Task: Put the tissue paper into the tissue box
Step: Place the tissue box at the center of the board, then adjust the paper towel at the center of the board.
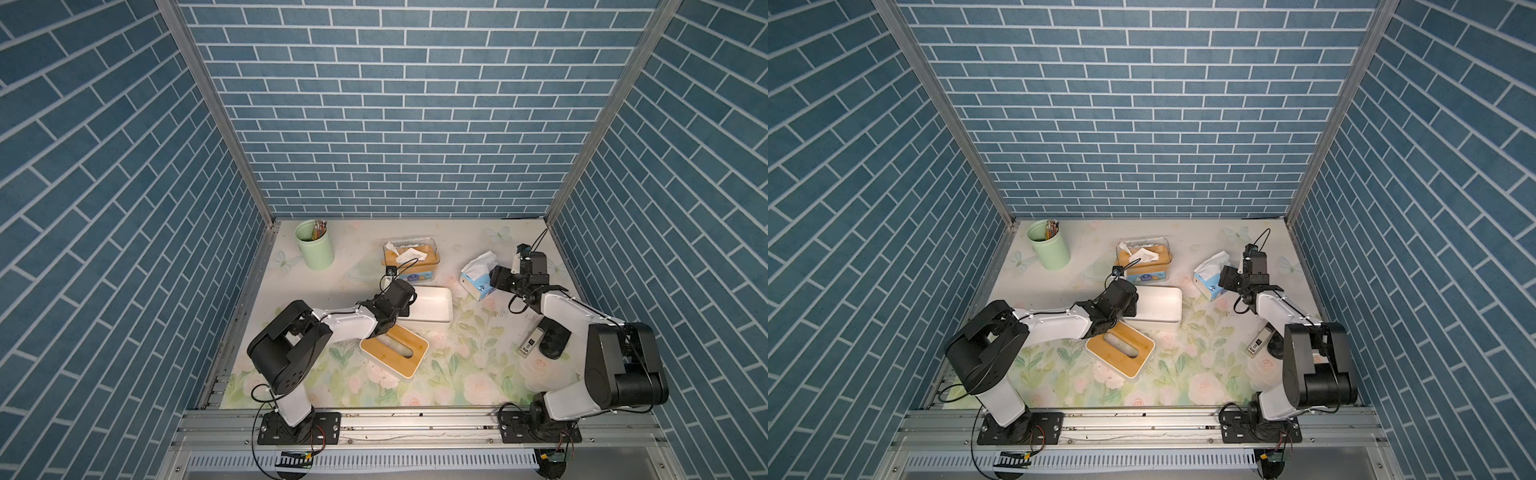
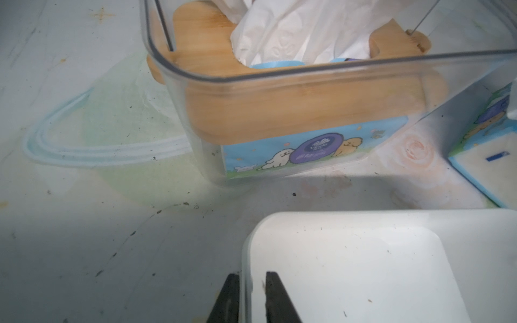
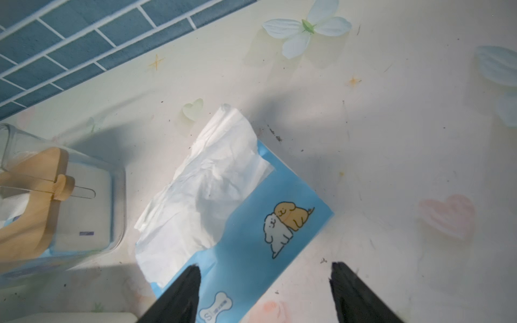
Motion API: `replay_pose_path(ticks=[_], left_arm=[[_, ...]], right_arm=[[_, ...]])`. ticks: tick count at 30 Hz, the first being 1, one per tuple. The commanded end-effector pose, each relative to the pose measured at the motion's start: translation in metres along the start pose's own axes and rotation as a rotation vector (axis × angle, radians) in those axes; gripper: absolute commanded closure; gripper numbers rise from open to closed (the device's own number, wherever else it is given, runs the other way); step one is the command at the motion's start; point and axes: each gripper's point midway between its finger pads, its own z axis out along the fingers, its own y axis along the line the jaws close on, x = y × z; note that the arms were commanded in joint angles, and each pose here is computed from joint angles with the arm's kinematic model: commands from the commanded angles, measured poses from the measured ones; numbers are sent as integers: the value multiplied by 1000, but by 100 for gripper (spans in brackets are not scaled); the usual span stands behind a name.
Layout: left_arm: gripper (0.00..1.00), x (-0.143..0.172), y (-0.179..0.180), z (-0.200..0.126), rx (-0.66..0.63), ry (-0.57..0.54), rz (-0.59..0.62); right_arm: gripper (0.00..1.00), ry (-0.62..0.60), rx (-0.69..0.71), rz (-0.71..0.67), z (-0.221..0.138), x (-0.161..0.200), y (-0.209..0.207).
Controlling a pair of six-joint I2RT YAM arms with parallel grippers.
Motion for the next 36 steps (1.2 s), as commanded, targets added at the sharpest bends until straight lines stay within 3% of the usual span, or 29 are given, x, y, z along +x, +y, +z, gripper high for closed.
replay_pose_path(ticks=[1,8,17,25,30,36], left_arm=[[71,-6,-7,-2,22,-23,-9],[63,-15,-6,-16,28,-45,-10],[61,-29,-8,-33,48,-71,-16],[61,-46,-2,-50,33,-117,-14],[61,-57,3,-59,11,-151,-11],[61,-71,9,-68,2,-189,-9]], right_arm=[[27,10,-65,79,11,7,5],[39,-16,-100,186,21,12,4],[61,-43,-118,282,34,25,-1],[100,-128,-120,226,27,9,-4],[100,-156,-94,122,13,-11,-3],[100,-180,-165,36,-10,-28,16]])
